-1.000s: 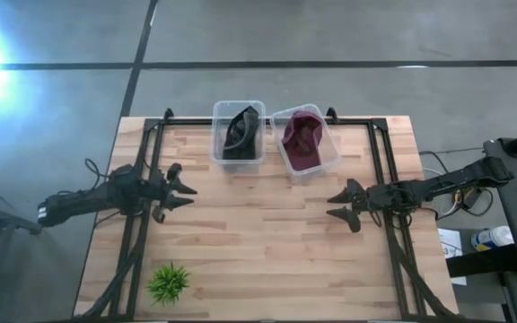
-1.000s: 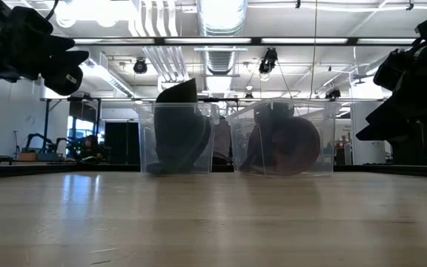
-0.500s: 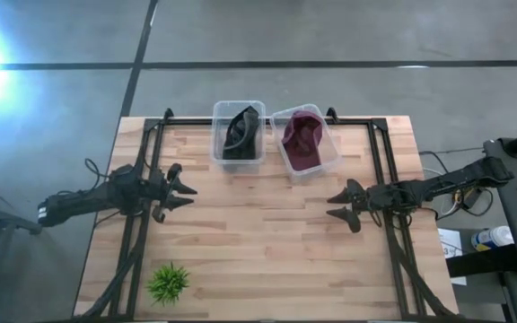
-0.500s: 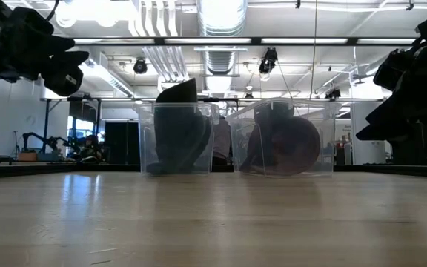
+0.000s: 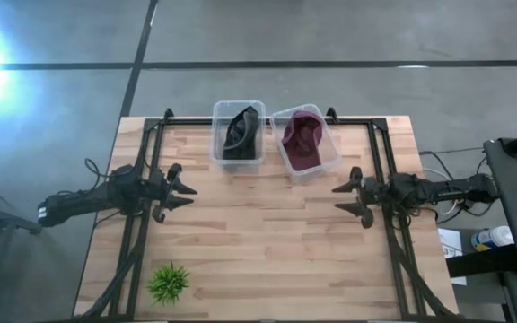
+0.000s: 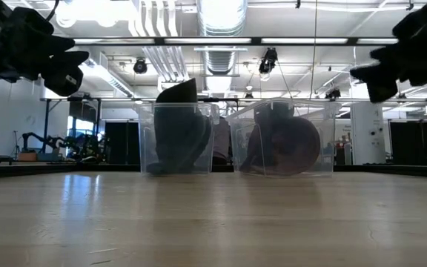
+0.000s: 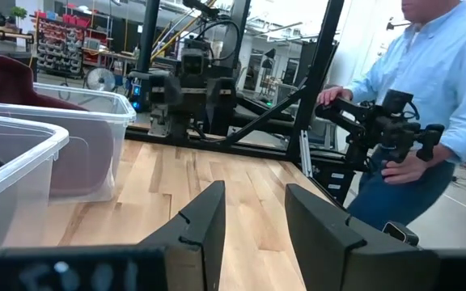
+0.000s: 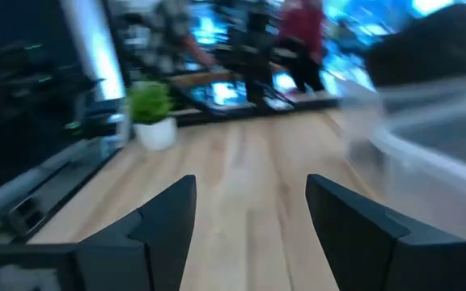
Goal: Pick & Place hat
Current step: Return to Home Position
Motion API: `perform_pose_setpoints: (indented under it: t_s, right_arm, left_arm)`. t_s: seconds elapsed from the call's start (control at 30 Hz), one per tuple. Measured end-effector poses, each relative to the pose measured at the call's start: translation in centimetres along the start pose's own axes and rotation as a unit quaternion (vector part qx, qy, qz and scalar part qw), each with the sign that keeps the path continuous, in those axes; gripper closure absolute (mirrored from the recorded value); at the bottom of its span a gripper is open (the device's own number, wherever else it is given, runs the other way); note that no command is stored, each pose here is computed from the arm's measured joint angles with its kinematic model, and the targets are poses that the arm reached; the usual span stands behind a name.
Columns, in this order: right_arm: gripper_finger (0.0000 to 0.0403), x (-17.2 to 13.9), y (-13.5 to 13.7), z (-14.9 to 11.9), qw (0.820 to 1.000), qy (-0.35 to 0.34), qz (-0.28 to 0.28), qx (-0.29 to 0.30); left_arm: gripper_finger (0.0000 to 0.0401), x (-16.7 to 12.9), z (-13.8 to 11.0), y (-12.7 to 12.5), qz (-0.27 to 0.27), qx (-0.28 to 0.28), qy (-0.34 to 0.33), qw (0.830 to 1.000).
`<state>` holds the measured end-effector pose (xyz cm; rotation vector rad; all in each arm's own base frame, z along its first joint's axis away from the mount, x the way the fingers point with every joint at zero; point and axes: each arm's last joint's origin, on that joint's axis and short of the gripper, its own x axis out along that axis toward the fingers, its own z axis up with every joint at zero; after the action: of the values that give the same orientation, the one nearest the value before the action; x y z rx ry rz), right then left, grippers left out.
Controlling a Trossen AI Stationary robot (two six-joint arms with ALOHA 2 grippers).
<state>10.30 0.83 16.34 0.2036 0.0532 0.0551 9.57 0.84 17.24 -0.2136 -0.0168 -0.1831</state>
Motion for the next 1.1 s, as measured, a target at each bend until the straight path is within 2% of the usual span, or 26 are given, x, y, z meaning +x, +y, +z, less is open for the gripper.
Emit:
perform_pose_setpoints:
  t_s: [0.1, 0.2, 0.63, 0.8, 1.1]
  right_arm:
    - [0.0172, -0.33, 0.31, 0.12, 0.997, -0.008, 0.051, -0.054]
    - [0.0172, -0.47, 0.45, 0.23, 0.994, -0.017, 0.072, -0.081]
    - [0.0172, -0.70, 0.48, 0.70, 0.994, -0.043, 0.071, -0.077]
    - [0.0172, -0.51, 0.41, 0.35, 0.996, -0.022, 0.068, -0.050]
    - [0.0172, -0.34, 0.37, 0.16, 0.996, -0.010, 0.066, -0.055]
  left_arm:
    - [0.0277, 0.00, 0.00, 0.00, 0.000, 0.000, 0.000, 1.000]
    - [0.0277, 0.00, 0.00, 0.00, 0.000, 0.000, 0.000, 1.000]
    - [0.0277, 0.00, 0.01, 0.00, 0.000, 0.001, 0.000, 1.000]
    - [0.0277, 0.04, -0.03, 0.02, 0.000, 0.000, 0.002, 1.000]
    - [0.0277, 0.06, -0.05, 0.03, 0.000, -0.001, 0.003, 1.000]
